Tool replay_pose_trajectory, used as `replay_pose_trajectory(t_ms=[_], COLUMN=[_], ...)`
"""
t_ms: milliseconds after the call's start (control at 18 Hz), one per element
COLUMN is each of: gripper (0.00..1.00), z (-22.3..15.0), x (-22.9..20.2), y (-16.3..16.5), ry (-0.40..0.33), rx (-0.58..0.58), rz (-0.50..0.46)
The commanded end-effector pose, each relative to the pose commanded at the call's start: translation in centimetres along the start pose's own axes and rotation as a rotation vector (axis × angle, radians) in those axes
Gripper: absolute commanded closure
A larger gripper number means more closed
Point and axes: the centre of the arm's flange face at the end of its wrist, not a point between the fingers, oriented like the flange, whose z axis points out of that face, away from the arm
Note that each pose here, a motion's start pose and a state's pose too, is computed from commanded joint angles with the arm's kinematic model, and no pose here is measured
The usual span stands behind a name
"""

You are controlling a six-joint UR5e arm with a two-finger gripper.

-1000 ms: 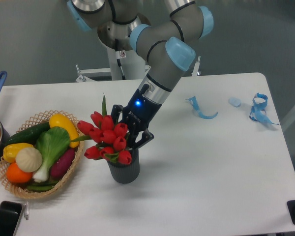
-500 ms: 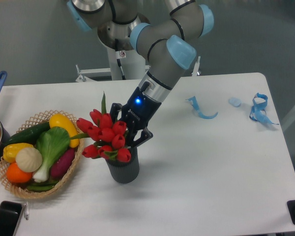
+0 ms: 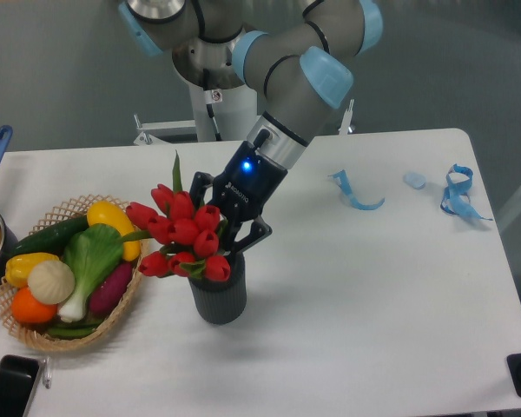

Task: Pick up the flowers from the vase
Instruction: 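Lift the gripped tulips straight up out of the grey vase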

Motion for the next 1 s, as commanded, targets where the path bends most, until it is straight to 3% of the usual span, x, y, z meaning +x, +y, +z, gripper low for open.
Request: replay_pose_trajectory(t_ms=[1000], gripper=[0.52], z=[-7.1], x=[-1.6], y=[-3.6], ry=[-0.028], rx=[0.215], rz=[-0.115])
